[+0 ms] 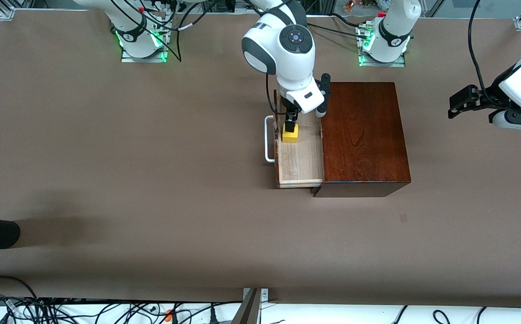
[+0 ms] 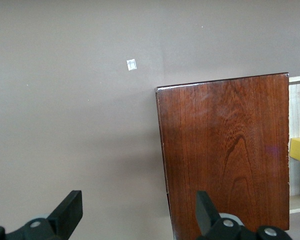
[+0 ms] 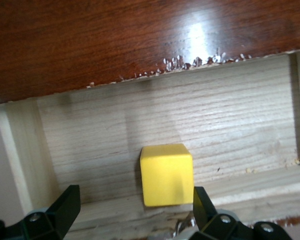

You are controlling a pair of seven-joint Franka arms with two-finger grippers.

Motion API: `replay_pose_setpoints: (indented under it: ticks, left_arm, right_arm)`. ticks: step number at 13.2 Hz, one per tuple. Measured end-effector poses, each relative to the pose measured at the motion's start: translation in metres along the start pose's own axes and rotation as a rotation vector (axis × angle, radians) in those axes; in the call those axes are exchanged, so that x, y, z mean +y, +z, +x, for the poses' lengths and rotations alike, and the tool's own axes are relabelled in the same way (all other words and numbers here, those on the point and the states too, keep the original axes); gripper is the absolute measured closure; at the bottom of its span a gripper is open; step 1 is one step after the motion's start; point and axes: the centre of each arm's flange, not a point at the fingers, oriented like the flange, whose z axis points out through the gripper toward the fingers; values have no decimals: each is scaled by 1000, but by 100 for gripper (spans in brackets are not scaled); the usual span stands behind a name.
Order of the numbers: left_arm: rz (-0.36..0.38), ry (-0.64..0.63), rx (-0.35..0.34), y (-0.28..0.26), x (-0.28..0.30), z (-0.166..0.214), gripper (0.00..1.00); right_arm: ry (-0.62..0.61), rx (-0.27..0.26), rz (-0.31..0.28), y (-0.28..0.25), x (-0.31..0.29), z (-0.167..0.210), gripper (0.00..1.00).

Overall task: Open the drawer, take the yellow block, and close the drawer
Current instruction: 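Lower the right gripper and grasp the yellow cube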

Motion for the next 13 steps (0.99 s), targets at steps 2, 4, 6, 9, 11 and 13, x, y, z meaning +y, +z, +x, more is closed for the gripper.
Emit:
replay_pose_setpoints:
  ticks: [2, 4, 6, 9, 11, 13]
  left_arm:
    - [0, -7, 0, 0, -4, 0, 0]
    - [0, -17, 0, 0, -11, 0, 0]
    - [-1, -22, 1, 0, -15, -1, 0]
    - [-1, -27, 4, -1, -21, -1, 0]
    - [-3, -30, 6, -2, -24, -1, 0]
    - [-9, -31, 8, -2, -24, -1, 0]
  right_arm:
    - [-30, 0, -4, 6, 2, 0, 0]
    - [-56, -5, -7, 12, 6, -1, 0]
    - [-59, -13, -6, 19, 8, -3, 0]
    - [-58, -22, -3, 31, 9, -4, 0]
    - [-59, -8, -14, 37, 10, -1, 3]
    - [-62, -6, -21, 43, 11, -1, 7]
